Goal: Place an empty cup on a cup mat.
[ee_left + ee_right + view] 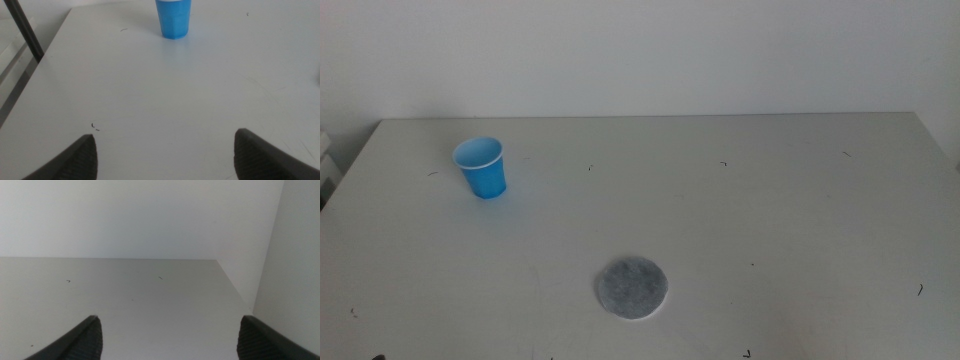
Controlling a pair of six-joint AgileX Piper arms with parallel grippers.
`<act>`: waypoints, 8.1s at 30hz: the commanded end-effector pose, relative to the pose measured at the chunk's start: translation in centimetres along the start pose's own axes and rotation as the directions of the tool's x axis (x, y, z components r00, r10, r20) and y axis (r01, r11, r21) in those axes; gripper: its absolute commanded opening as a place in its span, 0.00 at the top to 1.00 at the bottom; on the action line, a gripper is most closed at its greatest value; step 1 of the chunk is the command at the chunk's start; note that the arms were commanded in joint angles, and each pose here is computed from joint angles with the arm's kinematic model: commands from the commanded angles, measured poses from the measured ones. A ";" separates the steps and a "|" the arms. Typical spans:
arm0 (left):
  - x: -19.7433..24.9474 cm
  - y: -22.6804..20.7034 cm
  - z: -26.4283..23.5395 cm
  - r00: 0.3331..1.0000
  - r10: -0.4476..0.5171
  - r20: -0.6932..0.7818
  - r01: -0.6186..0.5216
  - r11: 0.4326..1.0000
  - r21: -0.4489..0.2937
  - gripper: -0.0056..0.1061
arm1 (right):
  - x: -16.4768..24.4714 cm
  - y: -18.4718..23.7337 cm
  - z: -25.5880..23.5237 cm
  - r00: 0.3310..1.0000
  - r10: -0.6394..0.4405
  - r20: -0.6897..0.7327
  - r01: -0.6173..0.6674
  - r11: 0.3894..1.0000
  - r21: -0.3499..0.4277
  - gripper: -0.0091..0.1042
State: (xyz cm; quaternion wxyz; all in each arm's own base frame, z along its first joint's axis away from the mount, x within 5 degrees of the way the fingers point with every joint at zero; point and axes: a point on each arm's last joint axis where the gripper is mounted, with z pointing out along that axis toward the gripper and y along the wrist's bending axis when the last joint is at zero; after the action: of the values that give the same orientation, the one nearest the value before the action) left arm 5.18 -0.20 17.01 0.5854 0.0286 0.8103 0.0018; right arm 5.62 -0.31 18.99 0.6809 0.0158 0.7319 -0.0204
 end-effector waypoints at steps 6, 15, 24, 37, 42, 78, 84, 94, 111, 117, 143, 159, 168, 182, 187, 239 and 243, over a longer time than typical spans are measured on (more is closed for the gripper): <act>-5.2 0.1 -1.6 0.992 -0.034 0.122 0.033 0.999 0.011 0.01 | -1.2 0.0 -0.3 0.994 -0.017 0.108 0.017 1.000 -0.001 0.09; -13.4 0.4 -1.6 0.995 -0.095 0.007 0.095 0.995 0.013 0.01 | -1.2 0.0 -0.3 0.994 -0.017 0.108 0.017 1.000 -0.001 0.09; -23.4 0.8 1.5 0.993 -0.093 -0.075 0.094 0.995 0.012 0.01 | -1.2 0.0 -0.3 0.994 -0.017 0.108 0.017 1.000 -0.001 0.09; -34.1 1.2 11.9 0.971 -0.087 -0.222 0.091 0.996 0.008 0.01 | -1.2 0.0 -0.3 0.994 -0.017 0.108 0.017 1.000 -0.001 0.09; -35.3 1.2 16.9 0.962 -0.093 -0.256 0.098 0.995 0.008 0.01 | -1.2 0.0 -0.3 0.994 -0.017 0.108 0.017 1.000 -0.001 0.09; -24.1 2.3 33.8 0.740 -0.107 -0.663 0.068 0.994 -0.085 0.01 | -1.2 0.0 -0.3 0.994 -0.017 0.108 0.017 1.000 -0.001 0.09; -21.9 2.1 36.3 0.742 -0.108 -0.662 0.075 0.994 -0.078 0.01 | -1.2 0.0 -0.3 0.994 -0.017 0.108 0.017 1.000 -0.001 0.09; -19.2 2.0 39.0 0.745 -0.116 -0.657 0.090 0.993 -0.074 0.05 | -1.2 0.0 -0.3 0.994 -0.017 0.108 0.017 1.000 -0.001 0.09; -20.8 1.5 37.5 0.745 -0.088 -0.661 0.093 0.995 -0.027 0.95 | -1.2 0.0 -0.3 0.994 -0.017 0.108 0.017 1.000 -0.001 0.09; -22.9 0.6 34.6 0.714 -0.112 -0.691 0.154 0.988 0.000 0.95 | -1.2 0.0 -0.3 0.994 -0.017 0.108 0.017 1.000 -0.001 0.09; -19.7 -21.2 23.5 0.617 0.389 -0.685 0.009 0.866 0.499 0.95 | -1.2 0.0 -0.3 0.994 -0.017 0.108 0.017 1.000 -0.001 0.09; -16.3 -21.7 24.4 0.531 0.414 -0.739 0.011 0.869 0.494 0.95 | -1.2 0.0 -0.3 0.994 -0.017 0.108 0.017 1.000 -0.001 0.09; -16.1 -21.9 24.9 0.549 0.412 -0.727 0.002 0.870 0.494 0.78 | -1.2 0.0 -0.3 0.994 -0.017 0.108 0.017 1.000 -0.001 0.09; -17.7 -20.0 24.1 0.539 0.407 -0.738 0.021 0.868 0.495 0.01 | -1.2 0.0 -0.3 0.994 -0.017 0.108 0.017 1.000 -0.001 0.09; -20.5 -17.0 22.4 0.544 0.346 -0.764 0.095 0.880 0.466 0.01 | -1.2 0.0 -0.3 0.994 -0.017 0.108 0.017 1.000 -0.001 0.09; -8.3 0.7 -1.5 0.965 -0.003 0.263 0.019 0.998 -0.059 0.01 | -1.2 0.0 -0.3 0.994 -0.017 0.108 0.017 1.000 -0.001 0.09; -6.0 0.6 -1.4 0.964 -0.032 0.262 0.045 0.998 -0.045 0.01 | -1.2 0.0 -0.3 0.994 -0.017 0.108 0.017 1.000 -0.001 0.09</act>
State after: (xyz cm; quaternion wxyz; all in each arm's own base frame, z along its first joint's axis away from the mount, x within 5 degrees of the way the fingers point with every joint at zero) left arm 5.91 0.25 22.21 0.6461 0.0020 0.7630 0.0196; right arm 5.62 -0.31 18.99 0.6809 0.0158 0.7319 -0.0204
